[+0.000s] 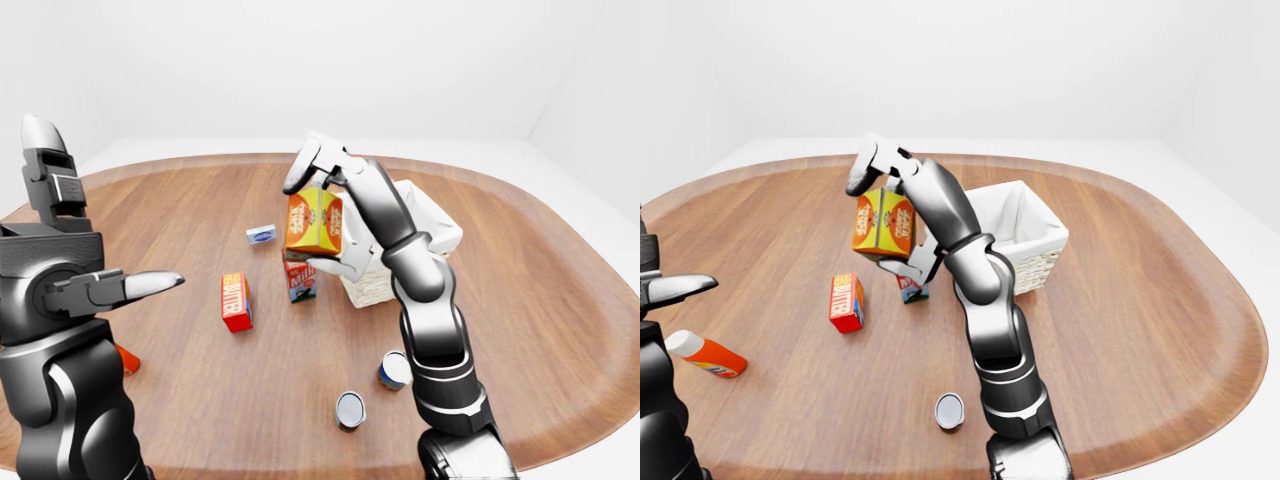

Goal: Pick up the orange juice, and put it in the basket.

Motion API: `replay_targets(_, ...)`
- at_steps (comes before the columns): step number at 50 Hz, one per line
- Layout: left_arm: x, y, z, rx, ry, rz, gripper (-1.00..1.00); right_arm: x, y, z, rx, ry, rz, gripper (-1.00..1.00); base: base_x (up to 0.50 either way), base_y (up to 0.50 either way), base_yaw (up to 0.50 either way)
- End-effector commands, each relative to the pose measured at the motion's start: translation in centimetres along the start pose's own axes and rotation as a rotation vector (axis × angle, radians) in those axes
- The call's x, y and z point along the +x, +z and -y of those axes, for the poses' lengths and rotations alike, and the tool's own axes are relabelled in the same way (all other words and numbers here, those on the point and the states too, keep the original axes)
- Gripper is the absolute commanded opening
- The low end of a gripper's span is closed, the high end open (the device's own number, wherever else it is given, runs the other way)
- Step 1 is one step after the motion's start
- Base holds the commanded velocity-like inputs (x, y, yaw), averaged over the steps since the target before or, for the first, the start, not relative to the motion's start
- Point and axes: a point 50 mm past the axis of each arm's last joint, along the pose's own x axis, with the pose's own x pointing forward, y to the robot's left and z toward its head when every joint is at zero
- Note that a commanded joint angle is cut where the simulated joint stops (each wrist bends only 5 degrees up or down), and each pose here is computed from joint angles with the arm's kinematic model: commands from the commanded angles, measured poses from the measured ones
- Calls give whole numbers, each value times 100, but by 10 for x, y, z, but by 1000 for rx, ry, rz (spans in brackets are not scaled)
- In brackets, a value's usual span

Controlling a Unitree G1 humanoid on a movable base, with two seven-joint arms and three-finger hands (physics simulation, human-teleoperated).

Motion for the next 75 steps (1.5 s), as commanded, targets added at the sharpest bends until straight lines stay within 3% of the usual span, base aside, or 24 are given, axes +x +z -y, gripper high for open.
replay_targets(1, 1, -4, -1, 2, 0, -14, 100, 22, 22, 26, 28, -103, 124, -100, 0, 0, 0)
replay_targets(16, 1, -10, -1, 11, -4, -38, 100, 46, 30, 57, 40, -189, 175, -100, 0, 0, 0)
replay_targets(25, 1, -10, -1, 11, -4, -35, 100, 66, 24, 81, 36, -241, 138, -100, 0, 0, 0)
replay_targets(35, 1, -10, -1, 10, -2, -37, 100, 92, -8, 109, 51, -304, -41, -100, 0, 0, 0)
replay_targets(46, -1, 0, 0, 1, 1, -2, 100, 104, -40, 129, 59, -344, -221, -100, 0, 0, 0)
replay_targets(68, -1, 6, 0, -9, 4, 21, 100, 99, -75, 142, 42, -381, -371, -100, 0, 0, 0)
replay_targets(75, 1, -7, -1, 7, -3, -27, 100, 95, -84, 141, 38, -383, -417, -100, 0, 0, 0)
